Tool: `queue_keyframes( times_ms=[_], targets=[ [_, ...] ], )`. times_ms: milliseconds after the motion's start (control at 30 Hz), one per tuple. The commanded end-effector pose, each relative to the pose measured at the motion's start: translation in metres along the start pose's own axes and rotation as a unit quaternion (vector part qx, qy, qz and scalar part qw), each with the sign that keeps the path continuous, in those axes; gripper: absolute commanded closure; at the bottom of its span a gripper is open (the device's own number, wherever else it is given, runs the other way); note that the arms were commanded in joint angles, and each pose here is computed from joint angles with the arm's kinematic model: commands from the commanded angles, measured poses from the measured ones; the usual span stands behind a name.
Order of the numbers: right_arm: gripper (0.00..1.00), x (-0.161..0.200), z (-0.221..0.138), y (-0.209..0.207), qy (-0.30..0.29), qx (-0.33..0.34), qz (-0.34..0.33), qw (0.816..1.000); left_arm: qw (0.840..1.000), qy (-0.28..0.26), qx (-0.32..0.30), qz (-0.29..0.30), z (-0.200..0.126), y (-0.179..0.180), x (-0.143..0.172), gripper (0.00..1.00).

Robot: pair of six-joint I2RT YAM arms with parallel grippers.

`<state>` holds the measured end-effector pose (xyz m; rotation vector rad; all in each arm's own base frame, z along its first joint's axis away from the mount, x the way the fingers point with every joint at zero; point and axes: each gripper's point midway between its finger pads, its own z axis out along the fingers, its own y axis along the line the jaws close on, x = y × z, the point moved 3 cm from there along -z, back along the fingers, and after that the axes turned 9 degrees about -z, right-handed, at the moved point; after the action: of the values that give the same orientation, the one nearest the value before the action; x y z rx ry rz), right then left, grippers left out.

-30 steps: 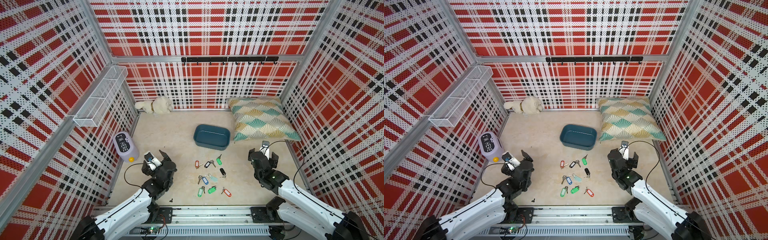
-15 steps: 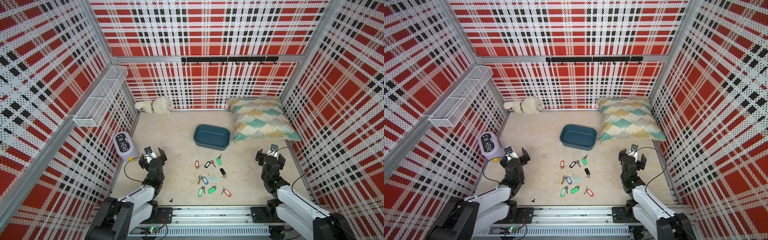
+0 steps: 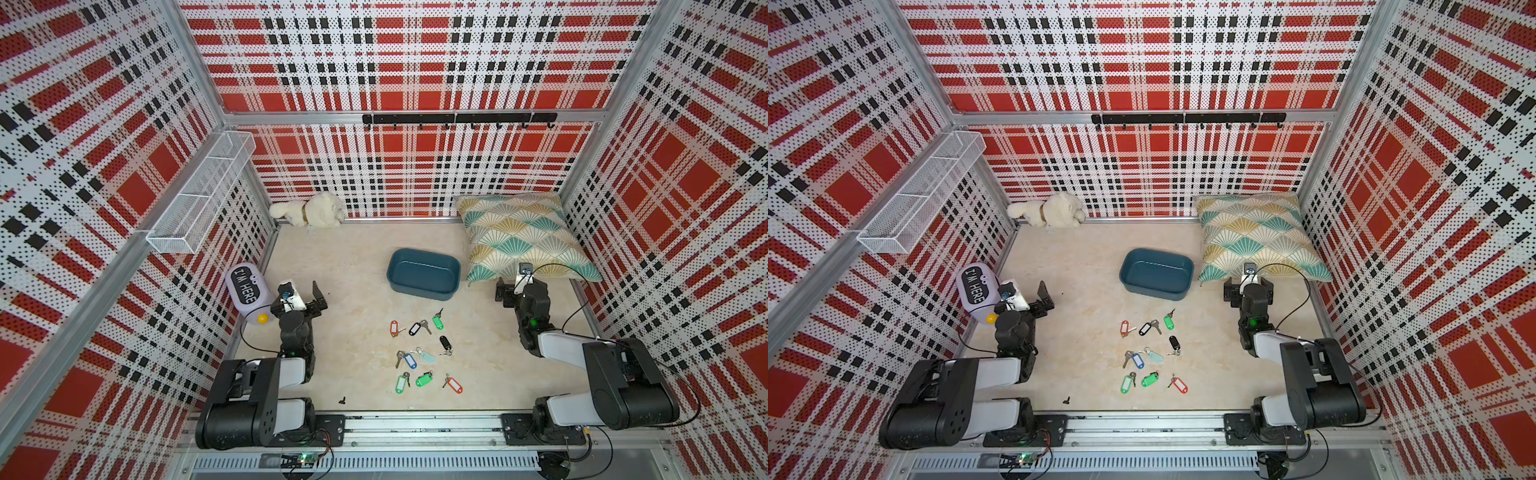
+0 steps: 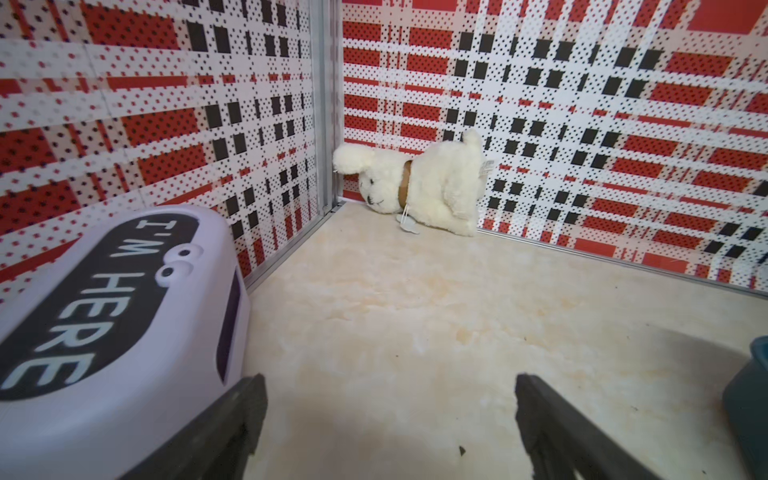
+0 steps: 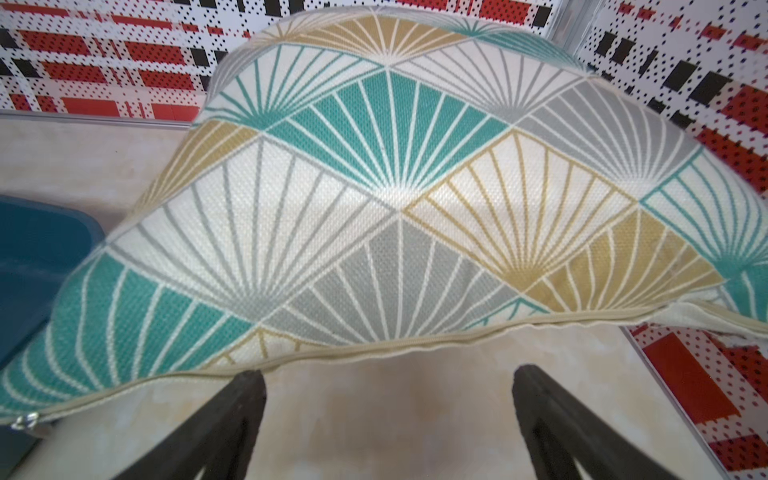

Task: Take the keys out of the storage box
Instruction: Reset both arms

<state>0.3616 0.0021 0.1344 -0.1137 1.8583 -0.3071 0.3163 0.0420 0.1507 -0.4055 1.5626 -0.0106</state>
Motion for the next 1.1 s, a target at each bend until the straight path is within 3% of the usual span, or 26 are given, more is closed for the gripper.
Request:
queue_keyframes(
  times_ms=[0, 33, 67, 133, 1067],
  targets=[
    [0.00, -0.011, 0.003, -0.002, -0.039, -0.001, 0.015, 0.999, 0.997, -0.049, 0.065, -0.009, 0.004, -0.015, -0.010, 0.01],
    [0.00, -0.007, 0.003, -0.002, -0.050, -0.001, 0.021, 0.999, 0.994, -0.059, 0.095, -0.008, 0.007, -0.023, -0.010, 0.01],
    [0.00, 0.001, 0.006, -0.005, -0.050, 0.006, 0.035, 0.998, 0.994, -0.022, 0.104, 0.008, 0.014, -0.027, 0.000, 0.01],
    [0.00, 0.007, 0.001, -0.014, -0.064, 0.007, 0.058, 0.996, 0.997, 0.007, 0.069, 0.019, 0.023, -0.025, 0.005, 0.01],
    [0.00, 0.007, 0.003, -0.013, -0.059, 0.005, 0.054, 0.997, 0.999, 0.002, 0.044, 0.023, 0.027, -0.026, 0.005, 0.01]
  ],
)
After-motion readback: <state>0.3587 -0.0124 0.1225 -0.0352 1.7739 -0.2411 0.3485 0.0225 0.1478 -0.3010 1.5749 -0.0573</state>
